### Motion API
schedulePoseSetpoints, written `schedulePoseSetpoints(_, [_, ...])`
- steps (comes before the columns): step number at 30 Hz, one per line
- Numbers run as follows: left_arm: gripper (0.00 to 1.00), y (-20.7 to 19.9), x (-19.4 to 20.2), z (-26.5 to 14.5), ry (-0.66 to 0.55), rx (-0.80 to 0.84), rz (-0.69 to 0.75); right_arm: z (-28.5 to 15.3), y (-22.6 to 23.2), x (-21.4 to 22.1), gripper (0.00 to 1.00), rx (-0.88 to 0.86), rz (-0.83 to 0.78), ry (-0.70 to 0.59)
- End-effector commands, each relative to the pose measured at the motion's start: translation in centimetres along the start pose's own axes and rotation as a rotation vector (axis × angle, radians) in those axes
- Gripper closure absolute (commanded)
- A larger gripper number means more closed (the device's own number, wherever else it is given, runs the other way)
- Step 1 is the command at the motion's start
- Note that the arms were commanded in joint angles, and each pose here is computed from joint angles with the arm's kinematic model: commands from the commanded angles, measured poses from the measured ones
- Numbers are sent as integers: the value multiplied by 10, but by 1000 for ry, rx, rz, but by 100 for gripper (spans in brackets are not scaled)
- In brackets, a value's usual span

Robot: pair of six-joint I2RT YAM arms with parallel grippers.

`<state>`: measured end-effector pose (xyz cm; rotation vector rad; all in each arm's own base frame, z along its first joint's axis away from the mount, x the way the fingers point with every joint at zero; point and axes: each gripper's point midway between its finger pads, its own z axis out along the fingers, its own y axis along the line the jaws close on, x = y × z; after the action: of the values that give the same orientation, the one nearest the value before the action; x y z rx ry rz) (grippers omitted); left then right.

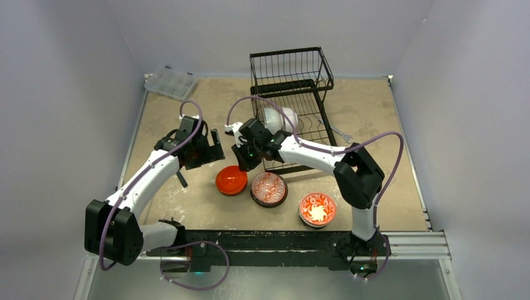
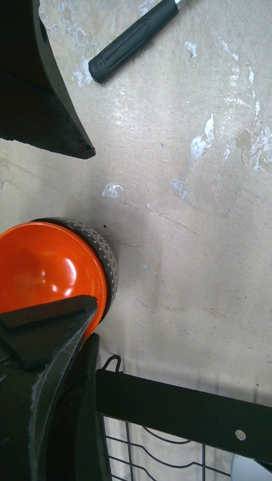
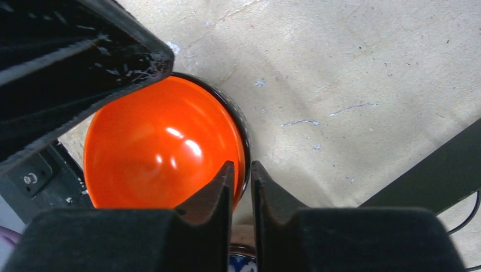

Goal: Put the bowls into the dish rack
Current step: Pick up the bowl from the center of the board.

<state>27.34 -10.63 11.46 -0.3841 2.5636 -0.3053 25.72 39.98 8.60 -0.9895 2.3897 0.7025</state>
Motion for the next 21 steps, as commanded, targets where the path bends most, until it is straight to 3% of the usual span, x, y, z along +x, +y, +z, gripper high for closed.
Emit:
schedulePoseSetpoints(1, [11,-5,-17,-4,-49,4,15,-7,12,-15,86,-34,-51,-18])
schedulePoseSetpoints(5, [12,-7,-20,-5,-66,16,17,-9,14,-20,100,-39,-69,-22])
schedulePoseSetpoints(13, [12,-6,-29,-15,-110,12,39,-27,25,-41,100,-60,-82,-63])
schedulePoseSetpoints(21, [13,-30,-26,-24,-100,154,68,-48,16,-67,100,6,-61,-145])
